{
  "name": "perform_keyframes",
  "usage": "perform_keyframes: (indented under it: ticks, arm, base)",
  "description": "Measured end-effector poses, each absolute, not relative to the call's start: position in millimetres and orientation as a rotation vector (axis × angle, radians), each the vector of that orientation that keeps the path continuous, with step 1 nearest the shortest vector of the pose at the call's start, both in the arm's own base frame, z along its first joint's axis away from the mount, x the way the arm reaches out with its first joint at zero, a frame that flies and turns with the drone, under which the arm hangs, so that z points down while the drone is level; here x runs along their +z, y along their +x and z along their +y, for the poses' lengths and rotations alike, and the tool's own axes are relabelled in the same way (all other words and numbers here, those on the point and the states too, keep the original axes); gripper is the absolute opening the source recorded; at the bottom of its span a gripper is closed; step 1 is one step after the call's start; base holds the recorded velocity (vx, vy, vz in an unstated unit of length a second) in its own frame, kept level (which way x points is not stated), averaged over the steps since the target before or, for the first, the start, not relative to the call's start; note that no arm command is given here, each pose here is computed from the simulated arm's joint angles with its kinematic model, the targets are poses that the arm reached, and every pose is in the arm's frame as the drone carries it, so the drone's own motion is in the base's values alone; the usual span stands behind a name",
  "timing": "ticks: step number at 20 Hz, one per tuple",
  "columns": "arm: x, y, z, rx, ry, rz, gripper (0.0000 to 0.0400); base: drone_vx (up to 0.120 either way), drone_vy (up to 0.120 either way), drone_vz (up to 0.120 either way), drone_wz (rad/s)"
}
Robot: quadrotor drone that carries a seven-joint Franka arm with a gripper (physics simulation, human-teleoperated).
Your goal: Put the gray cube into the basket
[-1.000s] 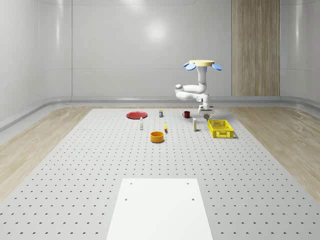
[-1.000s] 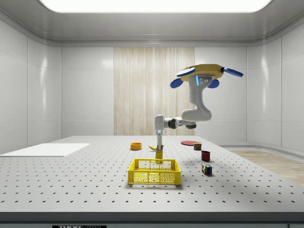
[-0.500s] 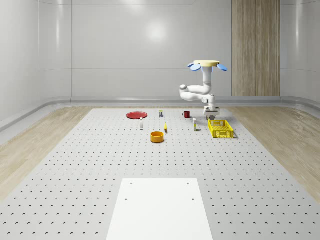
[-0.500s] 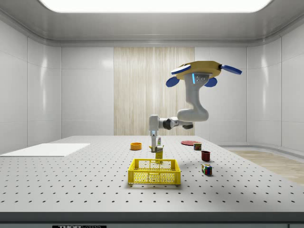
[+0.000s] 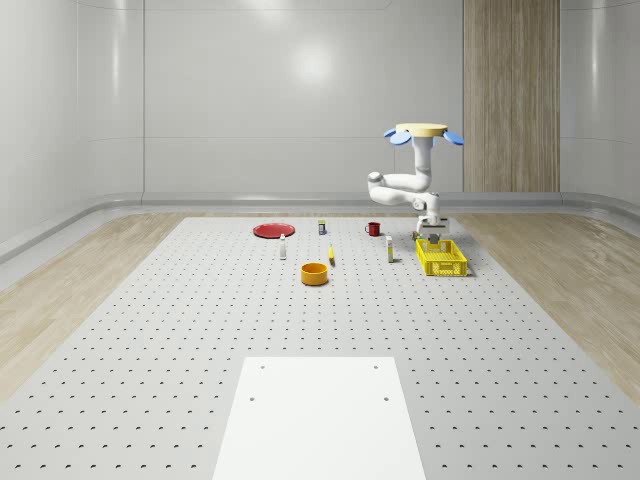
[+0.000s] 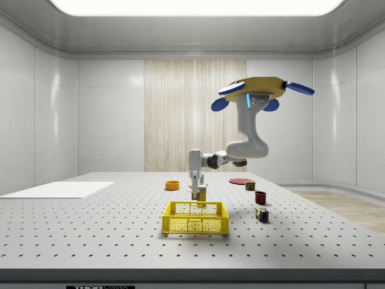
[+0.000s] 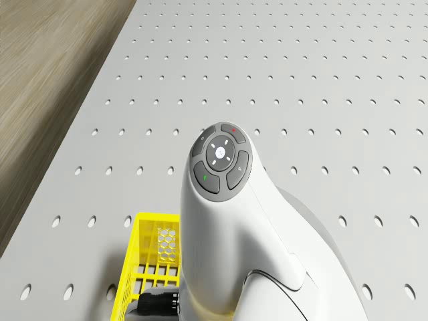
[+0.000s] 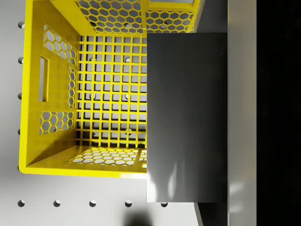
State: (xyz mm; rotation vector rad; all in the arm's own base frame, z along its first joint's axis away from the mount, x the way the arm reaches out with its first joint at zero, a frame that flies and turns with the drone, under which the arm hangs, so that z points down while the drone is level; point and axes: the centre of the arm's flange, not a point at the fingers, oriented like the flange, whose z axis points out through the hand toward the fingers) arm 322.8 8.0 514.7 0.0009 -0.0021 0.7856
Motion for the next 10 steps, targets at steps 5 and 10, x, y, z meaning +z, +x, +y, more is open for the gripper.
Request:
perform_keyframes:
  ticks: [5,10]
  arm:
    - [514.7,322.8,8.0,0.786,0.001,-0.002,0.025]
    - [517.9,322.8,8.0,0.786,0.001,-0.002,0.025]
  base:
    - [0.0,0.12,-0.104,0.0]
    - [0.0,0.056,0.0,0.0]
